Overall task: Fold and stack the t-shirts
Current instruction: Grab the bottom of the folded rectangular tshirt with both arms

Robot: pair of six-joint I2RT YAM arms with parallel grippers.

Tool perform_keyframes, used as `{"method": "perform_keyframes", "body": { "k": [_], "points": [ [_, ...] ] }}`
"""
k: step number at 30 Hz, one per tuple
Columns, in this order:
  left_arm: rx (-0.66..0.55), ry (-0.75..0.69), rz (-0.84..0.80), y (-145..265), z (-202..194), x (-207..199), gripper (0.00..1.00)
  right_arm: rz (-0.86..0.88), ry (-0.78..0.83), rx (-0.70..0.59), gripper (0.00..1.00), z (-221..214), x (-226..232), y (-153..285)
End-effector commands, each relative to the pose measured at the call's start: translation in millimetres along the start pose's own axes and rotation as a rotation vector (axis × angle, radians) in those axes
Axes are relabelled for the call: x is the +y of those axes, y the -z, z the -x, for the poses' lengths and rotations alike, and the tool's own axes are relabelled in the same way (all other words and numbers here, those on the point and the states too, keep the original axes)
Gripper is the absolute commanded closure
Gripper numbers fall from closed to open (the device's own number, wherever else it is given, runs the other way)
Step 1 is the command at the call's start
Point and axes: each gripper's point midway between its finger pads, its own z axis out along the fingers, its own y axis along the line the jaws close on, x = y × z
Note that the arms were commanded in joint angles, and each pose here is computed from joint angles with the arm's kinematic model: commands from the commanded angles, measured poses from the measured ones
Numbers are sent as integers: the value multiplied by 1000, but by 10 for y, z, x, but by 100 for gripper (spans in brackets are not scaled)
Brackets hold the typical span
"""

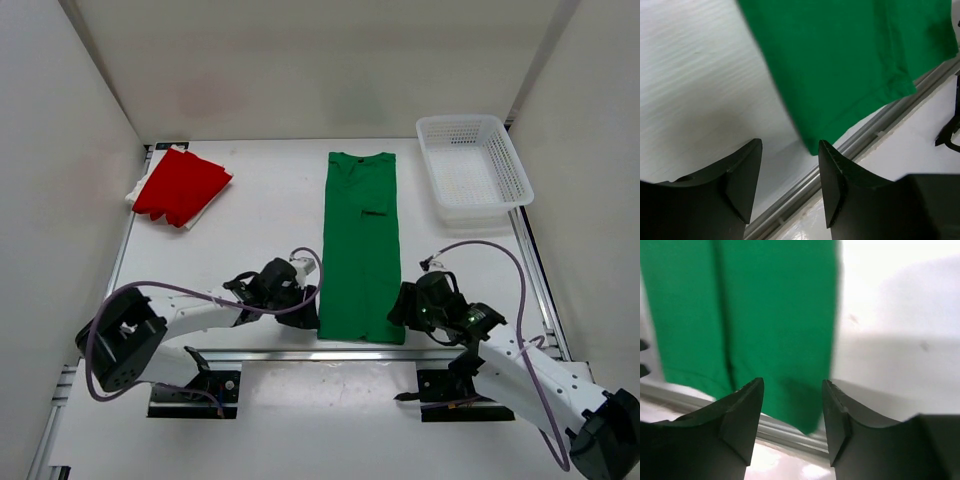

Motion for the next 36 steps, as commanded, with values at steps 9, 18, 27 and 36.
{"method": "perform_keyframes", "body": {
  "k": [9, 18, 27, 36],
  "points": [
    [75, -36, -35, -200, -179, -247, 47, -299, -149, 50, 60, -296, -361, 310],
    [87, -19, -56, -223, -229, -263, 79, -48, -210, 121, 72, -408, -137, 17],
    [114, 32, -74, 1, -384, -295, 100, 58, -185, 184, 100, -512, 123, 92],
    [-187, 133, -91, 569, 834, -316, 100, 135, -79, -21, 100, 550, 294, 191]
  ]
}}
